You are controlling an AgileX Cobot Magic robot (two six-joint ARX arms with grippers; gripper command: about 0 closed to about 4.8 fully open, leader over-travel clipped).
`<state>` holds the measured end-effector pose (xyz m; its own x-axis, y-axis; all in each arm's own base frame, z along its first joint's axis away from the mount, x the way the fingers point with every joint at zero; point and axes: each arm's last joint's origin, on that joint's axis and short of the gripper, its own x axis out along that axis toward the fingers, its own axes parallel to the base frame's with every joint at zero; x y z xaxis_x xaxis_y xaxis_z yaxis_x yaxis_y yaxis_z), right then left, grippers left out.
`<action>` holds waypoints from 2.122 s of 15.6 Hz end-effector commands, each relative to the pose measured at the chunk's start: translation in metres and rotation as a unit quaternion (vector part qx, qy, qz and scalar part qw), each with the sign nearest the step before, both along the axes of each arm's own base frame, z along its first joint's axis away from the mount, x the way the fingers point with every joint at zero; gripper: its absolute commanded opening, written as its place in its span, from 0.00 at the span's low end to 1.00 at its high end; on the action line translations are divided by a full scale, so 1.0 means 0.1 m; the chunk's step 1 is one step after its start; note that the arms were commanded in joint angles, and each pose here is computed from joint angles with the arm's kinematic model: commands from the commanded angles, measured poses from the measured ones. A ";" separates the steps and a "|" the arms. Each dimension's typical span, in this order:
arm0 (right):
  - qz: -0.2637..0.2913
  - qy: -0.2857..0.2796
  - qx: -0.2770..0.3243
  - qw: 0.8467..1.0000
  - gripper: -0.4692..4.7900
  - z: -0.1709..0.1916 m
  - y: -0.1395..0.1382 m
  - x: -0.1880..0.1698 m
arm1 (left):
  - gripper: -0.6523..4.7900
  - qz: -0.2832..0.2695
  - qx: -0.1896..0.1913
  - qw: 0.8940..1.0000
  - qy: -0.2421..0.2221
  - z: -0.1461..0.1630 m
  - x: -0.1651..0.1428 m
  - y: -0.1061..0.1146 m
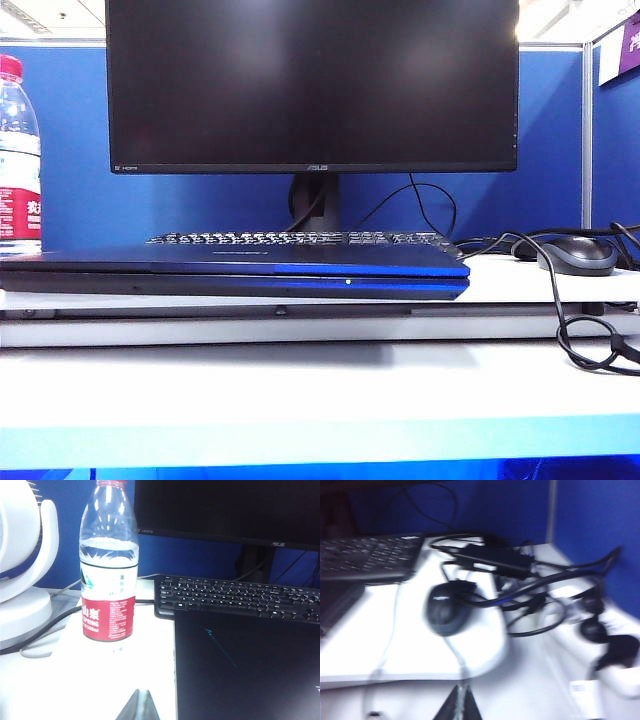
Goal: Open the lid of the black laptop.
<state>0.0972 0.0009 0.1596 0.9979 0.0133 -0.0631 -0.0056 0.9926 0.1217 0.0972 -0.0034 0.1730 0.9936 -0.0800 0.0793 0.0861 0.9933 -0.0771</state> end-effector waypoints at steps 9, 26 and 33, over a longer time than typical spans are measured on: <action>0.095 0.020 0.109 0.989 0.08 -0.02 0.06 -0.01 | 0.11 -0.012 -0.034 0.999 -0.001 0.01 0.00 -0.01; 0.285 -0.015 0.071 0.956 0.08 0.86 0.54 0.12 | 0.16 -0.170 -0.181 0.953 0.173 -0.20 -0.05 -0.10; 0.377 0.140 -0.038 0.915 0.08 0.63 1.46 0.33 | 0.16 -0.168 -0.179 0.955 0.167 -0.10 -0.07 -0.10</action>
